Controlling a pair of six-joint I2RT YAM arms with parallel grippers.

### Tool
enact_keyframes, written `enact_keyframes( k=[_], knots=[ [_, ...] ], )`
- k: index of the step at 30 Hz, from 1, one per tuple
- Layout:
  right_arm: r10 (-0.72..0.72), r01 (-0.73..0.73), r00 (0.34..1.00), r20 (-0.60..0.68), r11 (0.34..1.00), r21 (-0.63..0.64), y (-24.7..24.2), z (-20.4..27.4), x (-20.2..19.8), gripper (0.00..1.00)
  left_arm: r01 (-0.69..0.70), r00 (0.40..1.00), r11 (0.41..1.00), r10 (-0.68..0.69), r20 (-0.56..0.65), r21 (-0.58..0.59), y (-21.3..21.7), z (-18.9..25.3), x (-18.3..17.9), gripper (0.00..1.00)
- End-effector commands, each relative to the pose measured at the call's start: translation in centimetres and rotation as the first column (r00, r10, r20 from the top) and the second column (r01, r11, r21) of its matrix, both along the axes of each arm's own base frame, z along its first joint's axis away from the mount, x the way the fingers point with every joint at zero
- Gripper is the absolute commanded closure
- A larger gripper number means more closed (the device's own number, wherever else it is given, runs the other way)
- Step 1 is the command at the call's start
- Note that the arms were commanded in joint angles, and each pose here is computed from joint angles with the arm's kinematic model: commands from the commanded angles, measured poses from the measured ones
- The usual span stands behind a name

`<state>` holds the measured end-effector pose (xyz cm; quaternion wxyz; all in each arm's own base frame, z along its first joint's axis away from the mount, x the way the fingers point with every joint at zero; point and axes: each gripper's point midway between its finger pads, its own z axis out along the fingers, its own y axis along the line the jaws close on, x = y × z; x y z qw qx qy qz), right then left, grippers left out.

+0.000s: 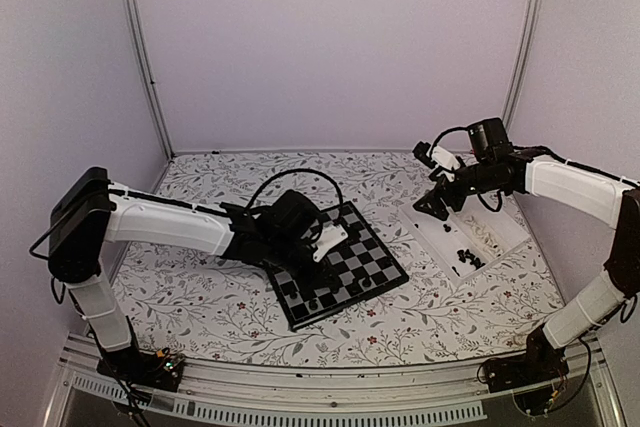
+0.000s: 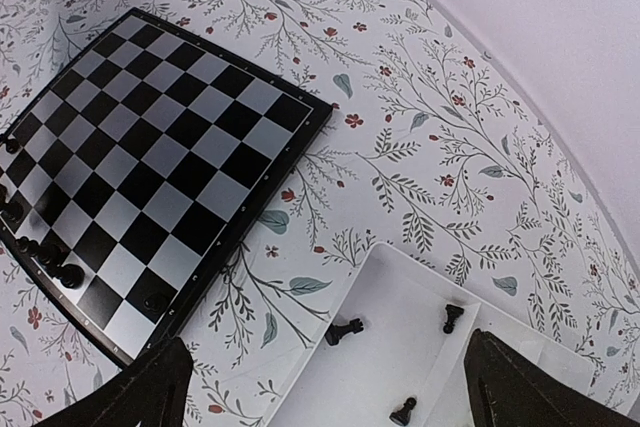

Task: Set up the chess pieces on the board
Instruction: Place the chess piece on the chessboard.

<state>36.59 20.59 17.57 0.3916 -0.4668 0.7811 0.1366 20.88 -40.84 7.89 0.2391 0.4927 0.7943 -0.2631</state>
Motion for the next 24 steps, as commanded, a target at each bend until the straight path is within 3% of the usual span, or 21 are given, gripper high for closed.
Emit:
enact_keyframes(
  k=[1,15,24],
  knots=[
    [-0.017,0.017,0.999,0.043,1.0,0.007,-0.2,1.0,0.3,0.01,0.041,0.999,0.999,-0.041,-0.013,-0.024,-1.8,0.6,-0.6,0.95],
    [-0.003,0.003,1.0,0.022,1.0,-0.001,0.0,0.2,0.2,0.01,0.058,0.998,0.998,-0.058,-0.035,0.009,-2.2,-1.0,-0.9,0.93],
    [0.002,-0.002,1.0,0.007,1.0,-0.002,0.0,-0.2,0.1,0.01,0.043,0.999,0.999,-0.042,-0.022,0.027,-2.2,-1.4,-0.4,0.84]
  ],
)
